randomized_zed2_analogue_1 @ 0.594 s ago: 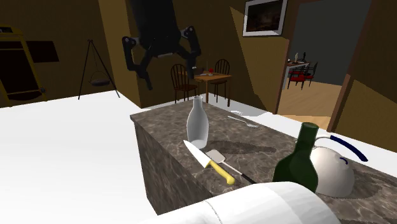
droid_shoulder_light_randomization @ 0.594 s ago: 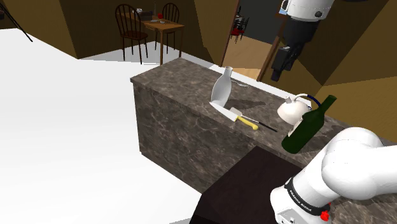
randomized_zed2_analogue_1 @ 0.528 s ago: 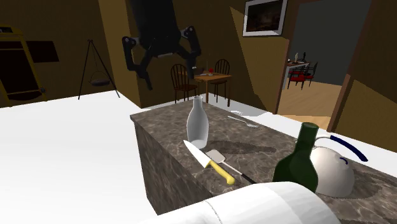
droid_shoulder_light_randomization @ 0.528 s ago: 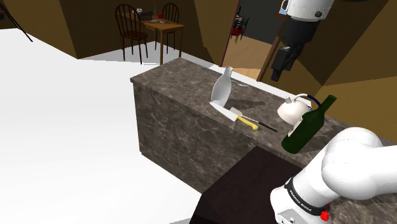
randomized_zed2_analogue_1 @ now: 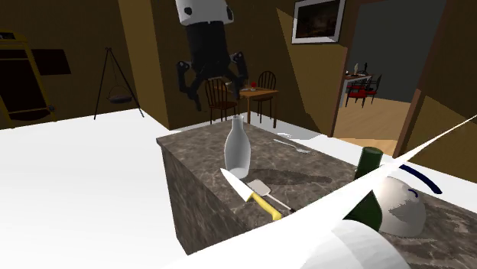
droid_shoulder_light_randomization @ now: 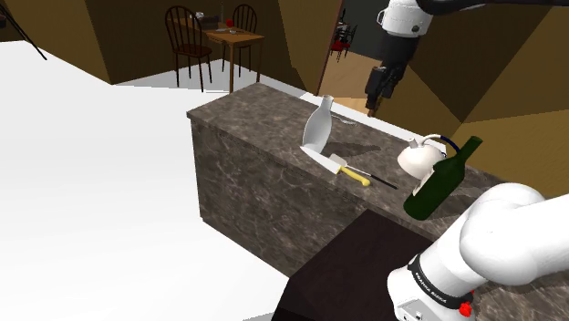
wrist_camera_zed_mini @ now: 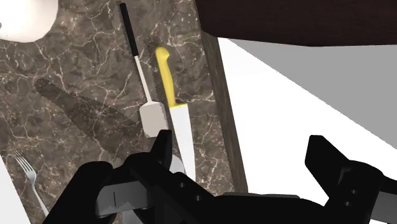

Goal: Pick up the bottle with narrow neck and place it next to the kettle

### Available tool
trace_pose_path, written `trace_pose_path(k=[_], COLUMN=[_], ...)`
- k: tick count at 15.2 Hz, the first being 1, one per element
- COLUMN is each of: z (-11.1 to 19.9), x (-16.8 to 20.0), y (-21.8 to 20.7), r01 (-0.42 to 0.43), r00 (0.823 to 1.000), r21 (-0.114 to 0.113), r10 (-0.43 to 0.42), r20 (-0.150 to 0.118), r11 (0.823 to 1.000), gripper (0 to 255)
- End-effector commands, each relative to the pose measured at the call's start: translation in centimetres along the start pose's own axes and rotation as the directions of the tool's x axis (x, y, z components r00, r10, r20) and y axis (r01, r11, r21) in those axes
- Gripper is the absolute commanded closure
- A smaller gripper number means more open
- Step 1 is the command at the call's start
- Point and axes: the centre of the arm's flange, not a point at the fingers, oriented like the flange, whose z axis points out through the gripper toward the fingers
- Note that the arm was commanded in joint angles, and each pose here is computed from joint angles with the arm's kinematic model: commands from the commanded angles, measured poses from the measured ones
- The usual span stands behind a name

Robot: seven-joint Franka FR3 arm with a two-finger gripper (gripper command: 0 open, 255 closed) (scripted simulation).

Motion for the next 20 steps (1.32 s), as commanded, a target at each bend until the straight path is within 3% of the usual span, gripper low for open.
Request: trace_pose_path(k=[1,20], z=[0.9,10.4], x=[2.4,22.6], y=[1.7,14.8], r01=[0.001,0.014], r00=[1.0,1.0], r21=[0.011,0.12], r10=[-0.001,-0.012], r20=[-0.003,-0.015], r11=[1.0,0.993], gripper=[0,0])
